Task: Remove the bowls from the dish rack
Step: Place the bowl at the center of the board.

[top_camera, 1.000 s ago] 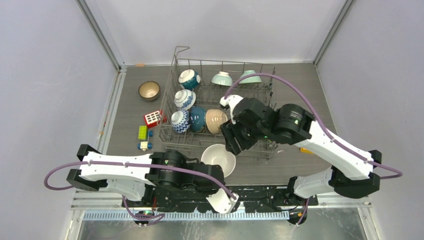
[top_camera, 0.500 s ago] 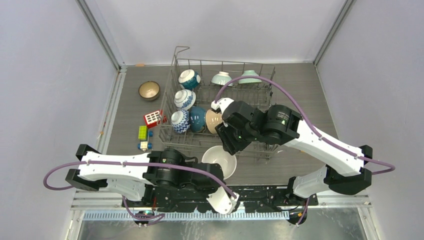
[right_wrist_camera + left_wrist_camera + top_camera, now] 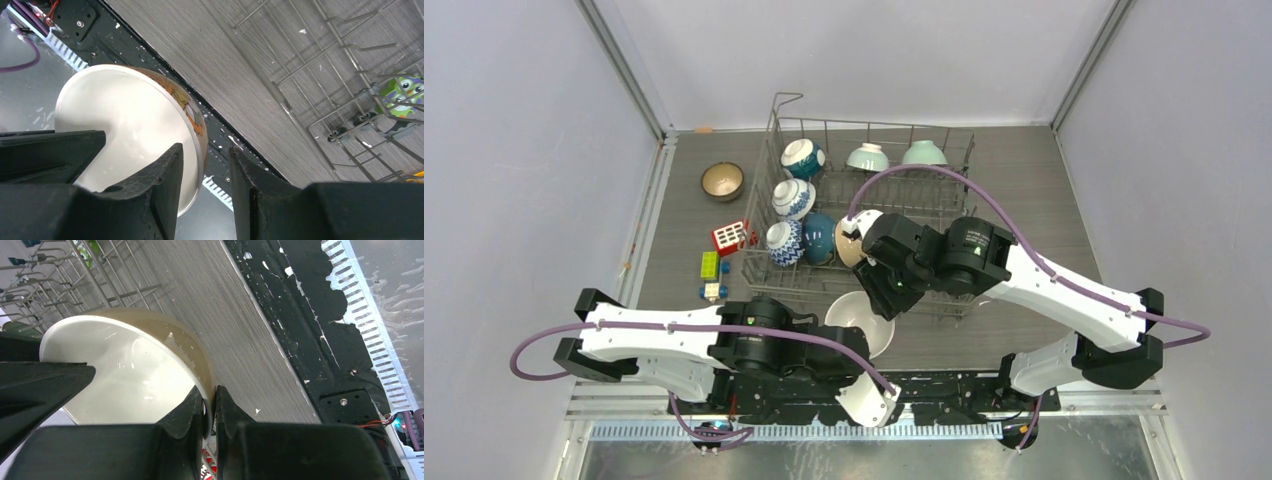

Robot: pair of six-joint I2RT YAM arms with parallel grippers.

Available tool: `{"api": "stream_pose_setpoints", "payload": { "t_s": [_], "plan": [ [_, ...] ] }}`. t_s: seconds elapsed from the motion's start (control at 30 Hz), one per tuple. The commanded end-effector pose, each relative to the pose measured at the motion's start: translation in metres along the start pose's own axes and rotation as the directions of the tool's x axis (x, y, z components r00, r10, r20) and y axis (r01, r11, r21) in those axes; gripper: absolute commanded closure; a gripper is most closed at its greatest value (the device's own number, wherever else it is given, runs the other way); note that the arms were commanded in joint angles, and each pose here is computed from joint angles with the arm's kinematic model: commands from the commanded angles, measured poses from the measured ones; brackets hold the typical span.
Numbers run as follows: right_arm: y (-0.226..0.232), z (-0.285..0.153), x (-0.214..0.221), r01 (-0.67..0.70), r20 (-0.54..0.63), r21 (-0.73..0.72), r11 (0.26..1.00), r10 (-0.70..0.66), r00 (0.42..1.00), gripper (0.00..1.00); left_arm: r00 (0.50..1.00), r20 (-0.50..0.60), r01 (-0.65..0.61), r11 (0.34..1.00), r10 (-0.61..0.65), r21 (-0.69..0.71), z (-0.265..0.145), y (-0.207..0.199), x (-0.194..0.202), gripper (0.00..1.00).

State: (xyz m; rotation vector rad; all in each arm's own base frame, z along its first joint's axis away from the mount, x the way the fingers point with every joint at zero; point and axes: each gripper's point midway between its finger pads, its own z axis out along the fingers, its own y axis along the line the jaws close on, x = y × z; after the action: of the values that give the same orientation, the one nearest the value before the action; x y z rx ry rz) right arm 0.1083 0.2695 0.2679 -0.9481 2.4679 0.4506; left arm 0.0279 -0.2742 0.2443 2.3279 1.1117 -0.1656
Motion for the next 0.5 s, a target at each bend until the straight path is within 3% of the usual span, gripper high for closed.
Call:
{"api": "stream_pose_setpoints", "payload": {
  "t_s": [0.0,0.27,0.37,0.4,0.47],
  "plan": [
    [0.0112,-0.0011,-0.0019,-0.013,0.023,-0.045,0.999,0.014,1.0,0.58,0.996,0.088,0.022,0.995,-0.014,-0.094,-0.0221,0.0186,-0.013,1.0],
    [0.0087,-0.0002,-0.0035,-0.022,0.042,-0.015,1.0,0.022,0.999,0.76,0.996,0.085,0.044,0.993,-0.035,-0.108,-0.0205,0.0196,-0.0115,1.0],
    [0.0054,-0.001,-0.0058,-0.032,0.055,0.007,0.999,0.032,0.998,0.98,0.995,0.09,0.063,0.99,-0.052,-0.129,-0.0211,0.0232,-0.0122,1.0],
    [0.0046,-0.0012,-0.0065,-0.036,0.059,0.013,0.999,0.036,0.998,0.99,0.994,0.095,0.071,0.988,-0.058,-0.138,-0.0221,0.0249,-0.013,0.98],
    [0.0029,-0.0028,-0.0084,-0.045,0.07,0.022,0.999,0.044,0.997,0.99,0.991,0.107,0.09,0.984,-0.074,-0.153,-0.0235,0.0277,-0.0145,0.77]
  ]
}}
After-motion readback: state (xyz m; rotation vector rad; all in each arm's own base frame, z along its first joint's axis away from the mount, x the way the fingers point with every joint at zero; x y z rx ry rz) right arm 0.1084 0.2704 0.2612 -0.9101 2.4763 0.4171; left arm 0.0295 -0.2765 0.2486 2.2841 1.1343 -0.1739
